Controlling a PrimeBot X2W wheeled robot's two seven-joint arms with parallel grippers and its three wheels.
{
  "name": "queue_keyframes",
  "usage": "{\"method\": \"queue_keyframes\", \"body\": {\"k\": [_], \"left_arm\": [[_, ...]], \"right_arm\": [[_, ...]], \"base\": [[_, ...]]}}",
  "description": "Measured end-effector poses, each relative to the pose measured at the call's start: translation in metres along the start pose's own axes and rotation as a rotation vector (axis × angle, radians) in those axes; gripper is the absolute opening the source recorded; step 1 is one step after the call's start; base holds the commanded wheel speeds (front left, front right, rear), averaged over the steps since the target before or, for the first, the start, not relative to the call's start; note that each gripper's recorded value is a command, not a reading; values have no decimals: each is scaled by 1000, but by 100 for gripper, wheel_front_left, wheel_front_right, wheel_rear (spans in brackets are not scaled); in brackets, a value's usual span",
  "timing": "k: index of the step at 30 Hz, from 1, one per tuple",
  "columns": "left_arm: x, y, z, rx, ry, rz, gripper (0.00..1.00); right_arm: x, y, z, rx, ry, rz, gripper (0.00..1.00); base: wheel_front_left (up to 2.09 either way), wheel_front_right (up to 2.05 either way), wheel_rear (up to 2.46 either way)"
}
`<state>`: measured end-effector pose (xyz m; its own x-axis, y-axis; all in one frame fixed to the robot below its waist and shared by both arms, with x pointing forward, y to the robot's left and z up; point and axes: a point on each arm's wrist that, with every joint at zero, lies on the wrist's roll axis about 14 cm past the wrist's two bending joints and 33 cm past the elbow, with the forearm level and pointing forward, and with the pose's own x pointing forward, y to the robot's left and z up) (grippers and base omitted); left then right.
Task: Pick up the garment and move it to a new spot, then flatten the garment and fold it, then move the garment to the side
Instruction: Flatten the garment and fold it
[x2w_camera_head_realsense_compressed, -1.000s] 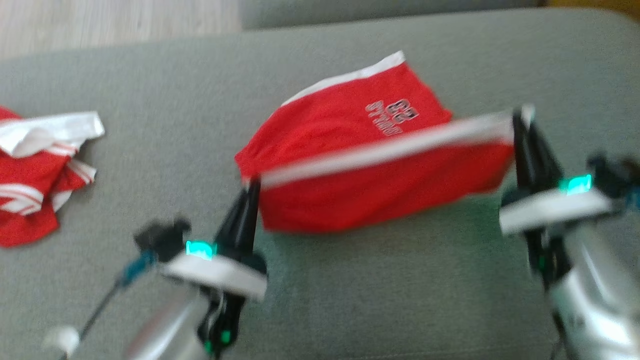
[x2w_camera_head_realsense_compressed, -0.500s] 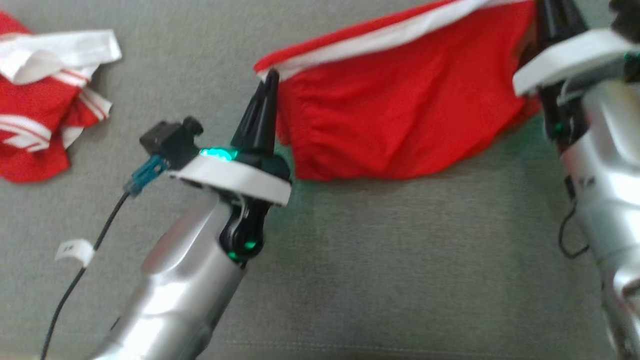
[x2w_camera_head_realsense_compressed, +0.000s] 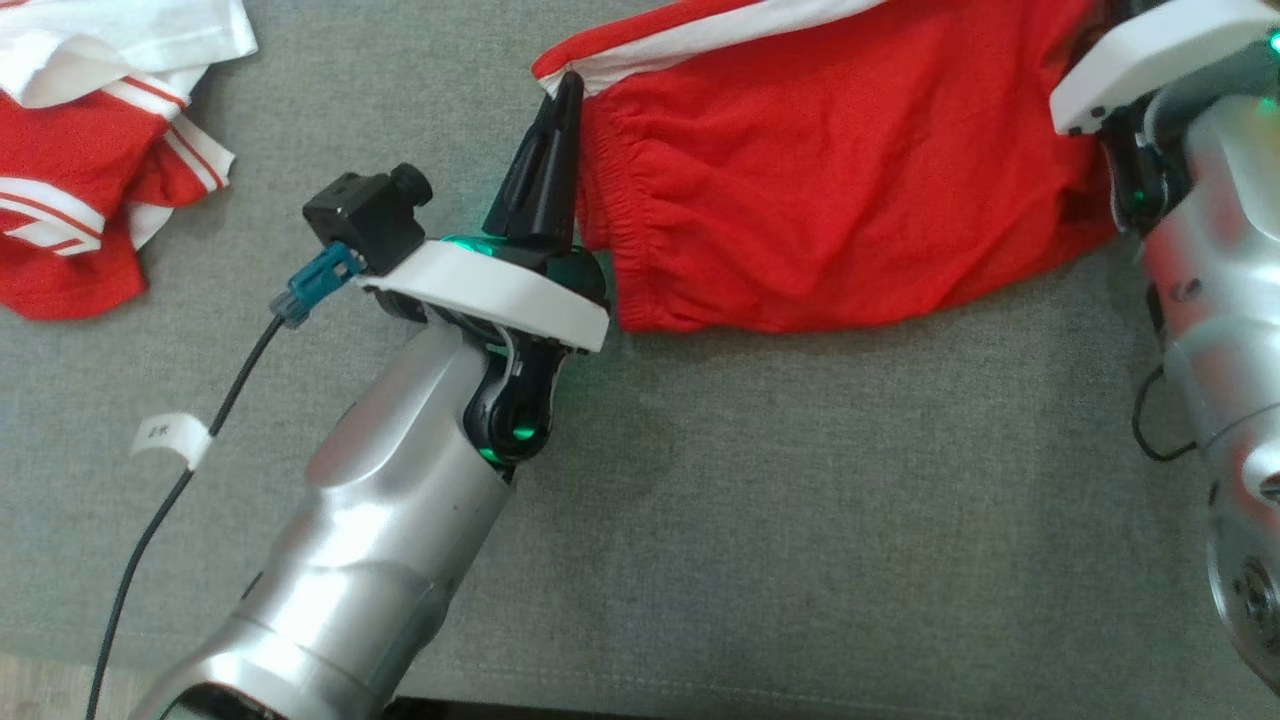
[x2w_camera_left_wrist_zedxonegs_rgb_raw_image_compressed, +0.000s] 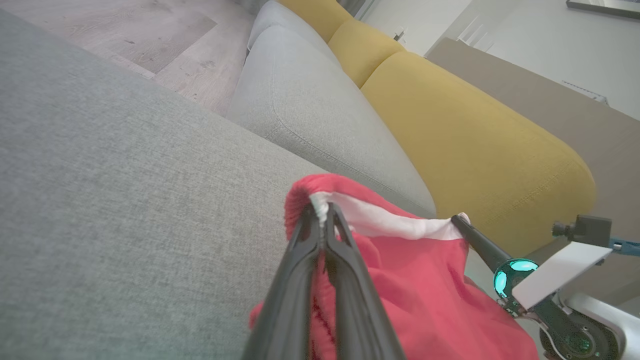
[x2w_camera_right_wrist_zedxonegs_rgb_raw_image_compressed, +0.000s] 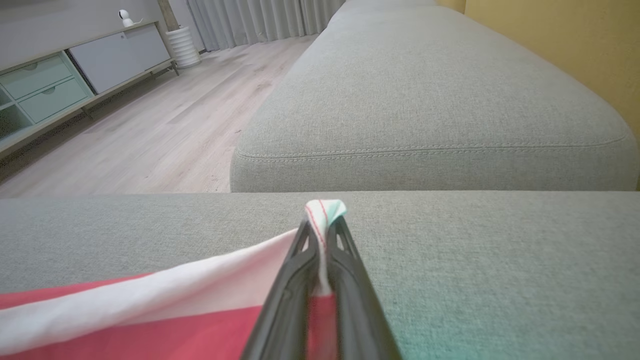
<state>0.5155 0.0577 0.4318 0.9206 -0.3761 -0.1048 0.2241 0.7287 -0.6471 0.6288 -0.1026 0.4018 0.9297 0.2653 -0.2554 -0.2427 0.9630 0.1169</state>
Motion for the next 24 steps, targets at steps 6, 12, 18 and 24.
{"method": "queue_keyframes", "body": {"k": [6, 12, 18, 24], "left_arm": [[3, 9, -7, 30, 25, 23, 100], [-4, 19, 2, 68, 1, 63, 100], [-28, 29, -4, 75, -7, 112, 100], [-48, 34, -2, 64, -32, 150, 100]], "right_arm": [[2, 4, -7, -18, 32, 2, 100], [-7, 4, -12, -45, 61, 3, 100], [-30, -3, -43, -69, 159, -7, 100], [-47, -12, -54, -71, 253, -32, 100]], "base": [[0, 0, 0], [0, 0, 0], [0, 0, 0], [0, 0, 0]]}}
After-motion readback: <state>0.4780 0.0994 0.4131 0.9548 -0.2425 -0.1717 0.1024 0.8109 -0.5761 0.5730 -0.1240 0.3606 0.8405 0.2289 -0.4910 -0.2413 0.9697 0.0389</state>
